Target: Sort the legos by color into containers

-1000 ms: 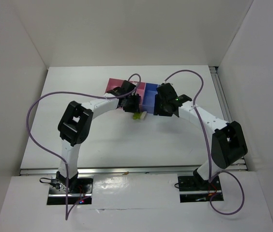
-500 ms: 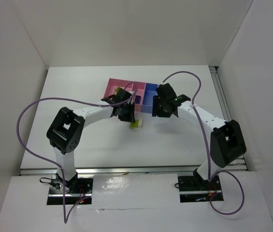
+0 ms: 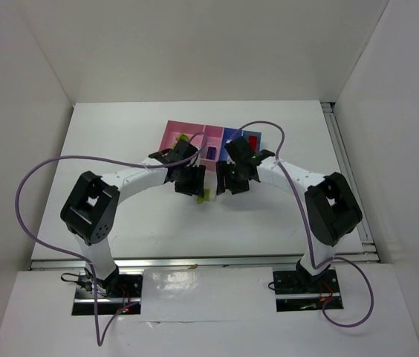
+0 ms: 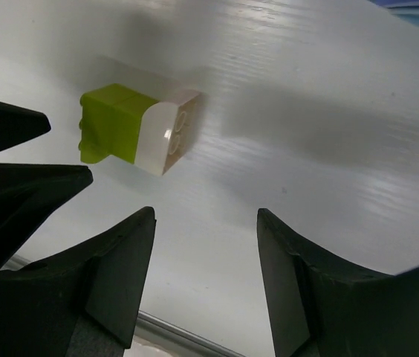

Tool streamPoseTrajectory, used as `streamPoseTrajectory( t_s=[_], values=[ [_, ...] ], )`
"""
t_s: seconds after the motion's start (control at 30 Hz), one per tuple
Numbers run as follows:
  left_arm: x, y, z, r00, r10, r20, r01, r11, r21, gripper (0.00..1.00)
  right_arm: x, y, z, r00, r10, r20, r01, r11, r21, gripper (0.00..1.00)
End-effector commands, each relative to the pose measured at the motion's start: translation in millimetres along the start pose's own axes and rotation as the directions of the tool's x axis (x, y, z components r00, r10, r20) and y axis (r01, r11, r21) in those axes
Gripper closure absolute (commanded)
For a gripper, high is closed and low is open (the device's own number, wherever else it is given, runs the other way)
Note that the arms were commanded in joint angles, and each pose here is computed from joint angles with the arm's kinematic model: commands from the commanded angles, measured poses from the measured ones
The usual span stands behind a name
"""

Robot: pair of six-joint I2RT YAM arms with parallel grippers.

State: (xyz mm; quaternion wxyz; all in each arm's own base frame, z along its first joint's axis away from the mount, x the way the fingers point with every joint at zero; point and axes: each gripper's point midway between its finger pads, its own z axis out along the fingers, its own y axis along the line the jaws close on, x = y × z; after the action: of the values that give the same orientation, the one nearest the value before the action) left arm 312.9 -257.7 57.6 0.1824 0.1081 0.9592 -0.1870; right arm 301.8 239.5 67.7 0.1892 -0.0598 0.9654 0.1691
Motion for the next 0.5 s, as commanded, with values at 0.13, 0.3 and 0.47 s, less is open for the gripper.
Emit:
streamPoseTrajectory(
  t_s=[0.13,0.3,0.47],
  values=[
    [2,-7,-11,1.0,0.0,0.021,0.0,0.999,0.034,0.42,-16,34,17,0.998,-0.057,0.03,0.061,0.986,-0.156,0.34],
    [-5,0,-9,0.998,-0.05,0.028,0.048,0.997,0.053,0.42,-20,34,24,0.998,-0.049,0.046,0.056,0.987,-0.154,0.33],
    [-2,0,-2,0.999,-0.052,0.013,0.051,0.997,0.058,0.42,-20,38,34,0.998,-0.048,0.044,0.054,0.986,-0.159,0.27]
  ],
)
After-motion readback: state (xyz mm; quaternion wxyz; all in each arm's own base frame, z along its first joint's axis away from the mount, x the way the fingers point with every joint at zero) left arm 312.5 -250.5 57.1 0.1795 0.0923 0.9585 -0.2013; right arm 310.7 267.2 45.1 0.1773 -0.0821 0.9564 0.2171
